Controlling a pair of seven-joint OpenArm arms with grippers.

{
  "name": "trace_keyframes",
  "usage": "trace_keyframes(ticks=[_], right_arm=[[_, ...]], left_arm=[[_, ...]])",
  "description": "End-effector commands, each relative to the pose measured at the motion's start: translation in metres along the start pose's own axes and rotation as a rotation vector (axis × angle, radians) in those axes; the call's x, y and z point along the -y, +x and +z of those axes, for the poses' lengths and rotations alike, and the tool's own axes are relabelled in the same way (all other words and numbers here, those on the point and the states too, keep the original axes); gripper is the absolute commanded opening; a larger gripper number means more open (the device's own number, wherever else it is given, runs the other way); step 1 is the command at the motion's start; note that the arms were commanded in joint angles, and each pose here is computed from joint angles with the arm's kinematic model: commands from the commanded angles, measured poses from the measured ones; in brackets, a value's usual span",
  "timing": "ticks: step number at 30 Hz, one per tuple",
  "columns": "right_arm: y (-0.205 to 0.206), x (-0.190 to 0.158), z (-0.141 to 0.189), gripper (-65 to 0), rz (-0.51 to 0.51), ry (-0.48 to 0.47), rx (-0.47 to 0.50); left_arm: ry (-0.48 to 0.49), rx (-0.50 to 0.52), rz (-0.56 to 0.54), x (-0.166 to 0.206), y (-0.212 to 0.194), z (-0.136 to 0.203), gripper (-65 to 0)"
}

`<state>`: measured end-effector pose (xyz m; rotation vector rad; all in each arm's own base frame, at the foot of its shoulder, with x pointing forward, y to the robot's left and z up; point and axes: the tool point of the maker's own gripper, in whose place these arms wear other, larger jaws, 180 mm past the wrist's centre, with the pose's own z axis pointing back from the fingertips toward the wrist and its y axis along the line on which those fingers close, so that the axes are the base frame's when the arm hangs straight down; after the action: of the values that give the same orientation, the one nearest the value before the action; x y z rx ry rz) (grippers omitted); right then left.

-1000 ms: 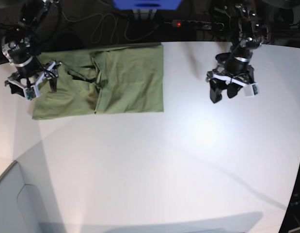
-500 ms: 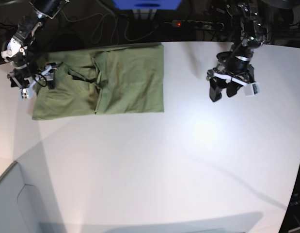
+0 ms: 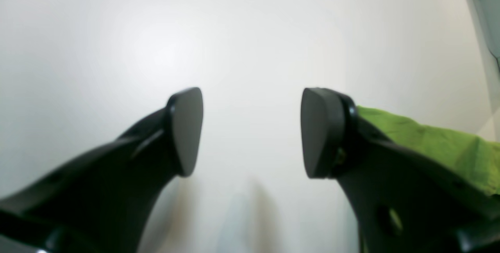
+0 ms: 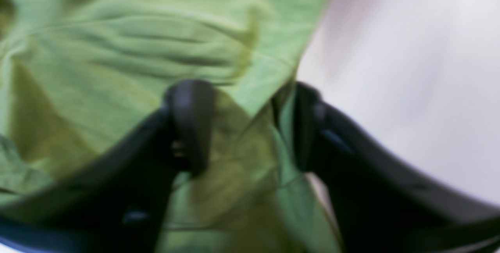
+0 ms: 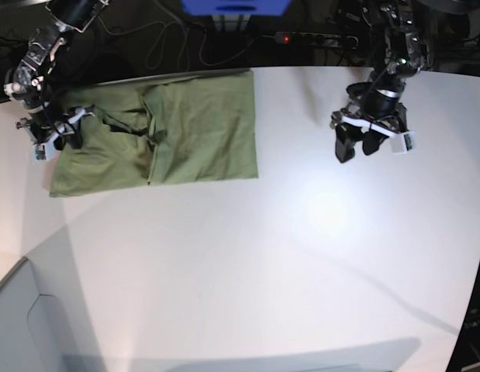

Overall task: Fold the T-shirt properly
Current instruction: 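Grasp the opposite end of the shirt with the right gripper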

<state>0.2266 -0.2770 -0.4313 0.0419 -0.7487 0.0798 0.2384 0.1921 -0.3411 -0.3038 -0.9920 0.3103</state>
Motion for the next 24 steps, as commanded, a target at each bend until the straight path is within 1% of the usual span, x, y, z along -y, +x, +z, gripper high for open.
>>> trace_keyframes(ticks=[1, 2, 4, 8, 12, 14, 16, 19, 24], right_arm=[[-0.013, -0.001, 0.0, -51.9, 0.038, 0.005, -0.074], [-0.013, -0.004, -0.001, -57.0, 0.043, 0.012, -0.074], [-0.012, -0.009, -0.003, -64.8, 0.054, 0.027, -0.077], [-0.003, -0.013, -0.003, -64.9, 0.086, 0.033, -0.06], [0.027, -0.017, 0.008, -65.0, 0.162, 0.013, 0.007], [0.042, -0.022, 0.016, -65.0, 0.208, 0.007, 0.041], [0.06, -0.032, 0.023, -65.0, 0.261, 0.012, 0.086], [0.076, -0.051, 0.034, -65.0, 0.336, 0.03, 0.131], [0.095, -0.09, 0.051, -65.0, 0.442, 0.083, 0.192]], left_arm=[[-0.012, 0.036, -0.004, 0.003, 0.01, 0.002, -27.0], [-0.011, 0.035, -0.002, 0.003, 0.009, 0.002, -27.0], [-0.013, 0.034, -0.001, 0.004, 0.008, 0.002, -27.0], [-0.022, -0.011, 0.014, 0.006, -0.009, -0.005, -27.0], [-0.07, -0.086, 0.027, 0.022, -0.037, -0.014, -27.0], [-0.1, -0.106, 0.028, 0.033, -0.045, -0.02, -27.0], [-0.115, -0.129, 0.03, 0.039, -0.053, -0.026, -27.0], [-0.134, -0.159, 0.033, 0.046, -0.063, -0.036, -27.0], [-0.185, -0.19, 0.024, 0.065, -0.072, -0.047, -27.0]])
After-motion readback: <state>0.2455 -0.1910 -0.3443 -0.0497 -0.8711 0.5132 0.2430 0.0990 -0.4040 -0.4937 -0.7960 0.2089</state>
